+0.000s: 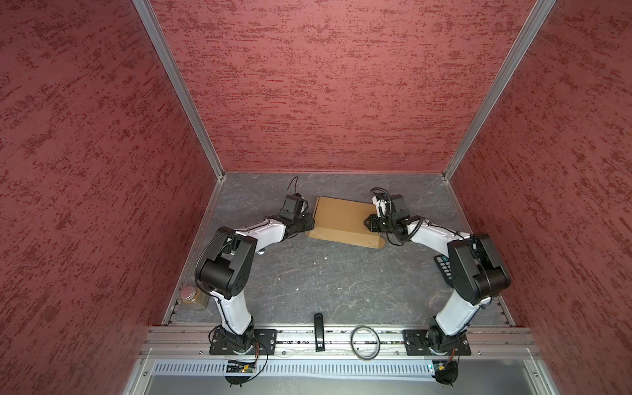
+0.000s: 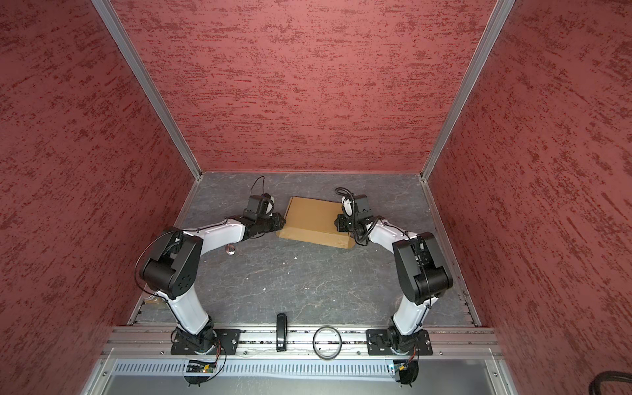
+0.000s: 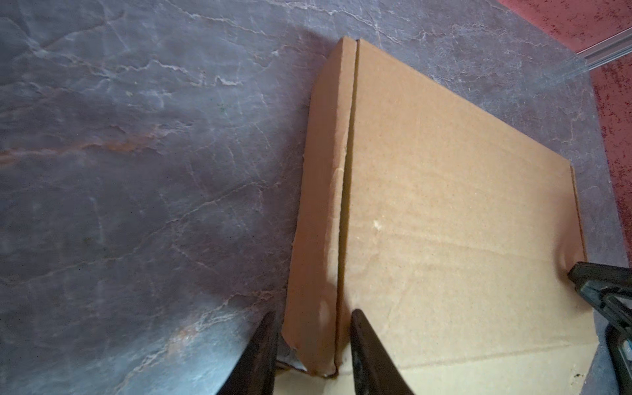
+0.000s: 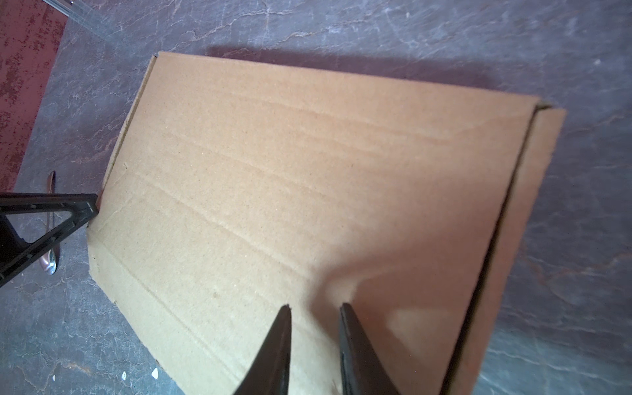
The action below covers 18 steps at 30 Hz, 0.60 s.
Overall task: Assemble paper box
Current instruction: Close the paper box at the top-center of the table.
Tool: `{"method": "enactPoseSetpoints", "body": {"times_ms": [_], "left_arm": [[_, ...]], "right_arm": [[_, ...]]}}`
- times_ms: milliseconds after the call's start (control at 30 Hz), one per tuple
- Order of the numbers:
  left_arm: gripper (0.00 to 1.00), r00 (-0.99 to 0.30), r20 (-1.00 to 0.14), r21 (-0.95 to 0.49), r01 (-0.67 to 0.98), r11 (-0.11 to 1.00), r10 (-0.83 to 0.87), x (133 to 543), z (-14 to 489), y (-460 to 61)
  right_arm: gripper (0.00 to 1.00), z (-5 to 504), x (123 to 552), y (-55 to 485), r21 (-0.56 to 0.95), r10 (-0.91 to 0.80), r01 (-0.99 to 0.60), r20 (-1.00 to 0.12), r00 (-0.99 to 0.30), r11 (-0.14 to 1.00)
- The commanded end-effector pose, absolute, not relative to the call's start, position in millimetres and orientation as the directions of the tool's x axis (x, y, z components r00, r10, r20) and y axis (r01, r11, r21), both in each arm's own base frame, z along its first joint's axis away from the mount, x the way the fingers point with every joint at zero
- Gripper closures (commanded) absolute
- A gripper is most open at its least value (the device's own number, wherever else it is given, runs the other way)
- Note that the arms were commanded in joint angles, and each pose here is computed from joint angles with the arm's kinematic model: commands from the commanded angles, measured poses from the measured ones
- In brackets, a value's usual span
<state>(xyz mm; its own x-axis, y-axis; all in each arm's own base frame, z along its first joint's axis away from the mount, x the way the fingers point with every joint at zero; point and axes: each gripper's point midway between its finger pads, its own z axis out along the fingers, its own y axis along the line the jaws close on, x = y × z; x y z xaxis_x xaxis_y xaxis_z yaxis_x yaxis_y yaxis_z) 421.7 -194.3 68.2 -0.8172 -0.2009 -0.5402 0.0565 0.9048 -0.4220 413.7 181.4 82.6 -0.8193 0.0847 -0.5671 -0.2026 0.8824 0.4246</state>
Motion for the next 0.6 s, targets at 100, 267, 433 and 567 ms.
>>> {"method": "enactPoseSetpoints", "body": {"times_ms": [100,267,433,567], "left_arm": [[0.63,-0.809,-0.551,-0.417,0.056,0.907,-0.204,421.6,74.7,-191.1],[0.57,-0.790,-0.580,-0.449,0.108,0.887,-0.198,429.7,99.9,-196.4],[0.54,-0.791,-0.581,-0.482,0.145,0.864,-0.192,439.4,112.9,-198.1],[0.56,-0.802,-0.573,-0.479,0.162,0.863,-0.167,448.4,116.7,-198.8]], "right_arm": [[0.71,96.1,422.1,183.1,0.406,0.088,-0.204,-0.595,-0.799,0.891],[0.63,127.9,425.9,181.9,0.408,0.109,-0.213,-0.636,-0.764,0.888],[0.54,149.7,424.1,175.0,0.390,0.121,-0.200,-0.659,-0.743,0.899],[0.54,152.8,420.5,165.7,0.362,0.126,-0.167,-0.660,-0.741,0.917]]}}
